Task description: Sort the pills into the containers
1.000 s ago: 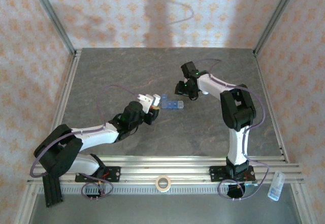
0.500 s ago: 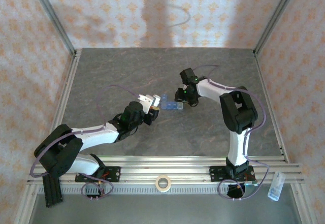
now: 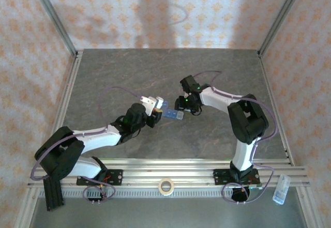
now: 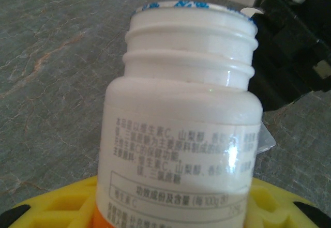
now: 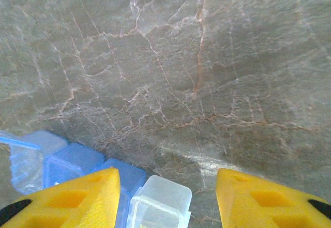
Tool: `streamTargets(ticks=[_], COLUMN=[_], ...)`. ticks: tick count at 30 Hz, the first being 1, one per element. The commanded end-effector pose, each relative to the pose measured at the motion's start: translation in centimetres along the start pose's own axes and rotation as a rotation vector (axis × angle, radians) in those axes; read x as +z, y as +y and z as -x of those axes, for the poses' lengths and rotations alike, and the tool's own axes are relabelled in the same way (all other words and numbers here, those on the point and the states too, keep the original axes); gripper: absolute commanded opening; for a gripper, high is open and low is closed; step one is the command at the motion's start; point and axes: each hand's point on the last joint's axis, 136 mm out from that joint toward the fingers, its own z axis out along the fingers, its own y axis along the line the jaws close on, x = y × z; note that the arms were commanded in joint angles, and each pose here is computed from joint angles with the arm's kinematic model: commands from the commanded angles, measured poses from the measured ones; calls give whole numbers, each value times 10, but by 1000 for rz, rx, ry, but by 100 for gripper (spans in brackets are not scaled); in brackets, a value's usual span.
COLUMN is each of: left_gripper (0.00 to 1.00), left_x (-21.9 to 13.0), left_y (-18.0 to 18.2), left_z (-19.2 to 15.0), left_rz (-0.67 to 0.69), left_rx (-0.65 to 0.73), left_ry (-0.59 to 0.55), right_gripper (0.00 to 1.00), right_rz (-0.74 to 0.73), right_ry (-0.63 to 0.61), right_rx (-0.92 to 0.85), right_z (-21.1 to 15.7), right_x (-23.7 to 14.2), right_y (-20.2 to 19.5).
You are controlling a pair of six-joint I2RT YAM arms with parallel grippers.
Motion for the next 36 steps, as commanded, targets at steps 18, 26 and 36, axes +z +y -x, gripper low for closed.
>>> streamTargets(ticks=[18,26,36], left_gripper=[0,0,0], left_x=[-2,4,6], left_y=[-6,-7,-8], left_z=[-17,-28,-36], left_rz=[-39,-38,-41], left_rx=[-39,-36,-48], left_ry=[154,224,250], right_gripper=[69,63,60], right_rz=[-57,-91,-78], right_ry=[-118,-97,-79], right_rx=[-59,-70,-58], right_z=[18,18,11], right_x=[-23,-6,0], right_y=[-8,-16,-18])
